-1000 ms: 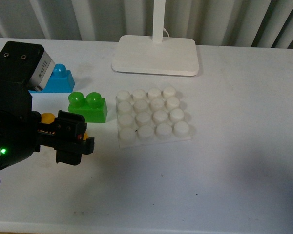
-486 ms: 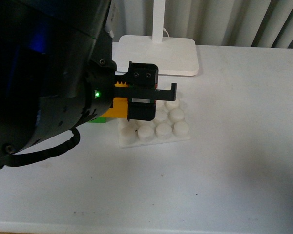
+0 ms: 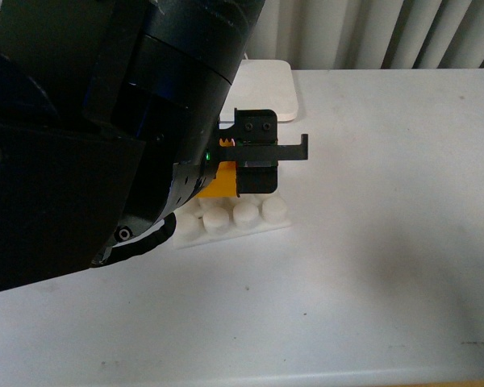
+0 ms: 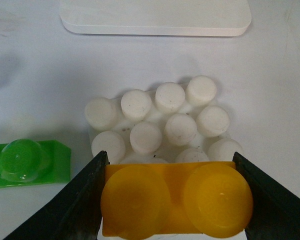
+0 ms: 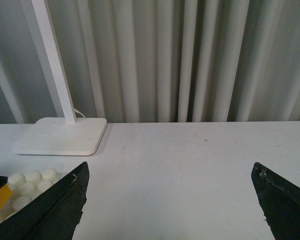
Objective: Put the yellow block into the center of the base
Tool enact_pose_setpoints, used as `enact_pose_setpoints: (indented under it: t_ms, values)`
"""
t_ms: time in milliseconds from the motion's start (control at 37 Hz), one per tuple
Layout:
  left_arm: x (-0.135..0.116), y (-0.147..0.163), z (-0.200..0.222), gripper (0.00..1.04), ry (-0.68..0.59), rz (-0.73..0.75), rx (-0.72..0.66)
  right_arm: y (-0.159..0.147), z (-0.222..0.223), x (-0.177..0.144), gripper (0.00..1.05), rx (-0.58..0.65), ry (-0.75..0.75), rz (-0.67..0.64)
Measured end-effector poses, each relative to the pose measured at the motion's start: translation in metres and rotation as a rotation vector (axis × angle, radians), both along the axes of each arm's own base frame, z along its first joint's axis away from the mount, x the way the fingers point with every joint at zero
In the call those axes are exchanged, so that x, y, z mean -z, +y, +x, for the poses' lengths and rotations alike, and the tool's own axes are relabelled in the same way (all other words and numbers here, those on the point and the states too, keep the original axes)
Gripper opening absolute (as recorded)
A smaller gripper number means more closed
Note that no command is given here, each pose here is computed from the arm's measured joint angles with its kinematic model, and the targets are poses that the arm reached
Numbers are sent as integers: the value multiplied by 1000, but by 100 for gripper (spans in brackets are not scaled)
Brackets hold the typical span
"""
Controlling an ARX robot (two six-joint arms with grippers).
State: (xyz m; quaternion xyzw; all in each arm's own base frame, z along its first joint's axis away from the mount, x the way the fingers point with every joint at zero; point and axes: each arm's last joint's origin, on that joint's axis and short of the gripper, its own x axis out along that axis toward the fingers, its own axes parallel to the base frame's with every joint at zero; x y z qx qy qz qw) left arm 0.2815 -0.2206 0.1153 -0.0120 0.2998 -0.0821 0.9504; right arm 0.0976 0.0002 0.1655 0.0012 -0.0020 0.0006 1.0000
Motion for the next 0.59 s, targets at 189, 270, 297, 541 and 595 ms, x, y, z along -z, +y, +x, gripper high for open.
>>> enact_pose_setpoints:
  t_ms: [189, 270, 297, 541, 595]
  values:
    - [10, -6, 5, 66, 9, 14, -8, 0, 0, 0, 95, 0, 0, 0]
    - [14, -8, 7, 66, 16, 19, -12, 0, 0, 0, 95, 0, 0, 0]
    - [15, -9, 7, 66, 16, 20, -12, 0, 0, 0, 95, 0, 0, 0]
    - [16, -15, 15, 66, 10, 8, -17, 0, 0, 0, 95, 0, 0, 0]
    - [17, -16, 16, 66, 10, 7, -18, 0, 0, 0, 95, 0, 0, 0]
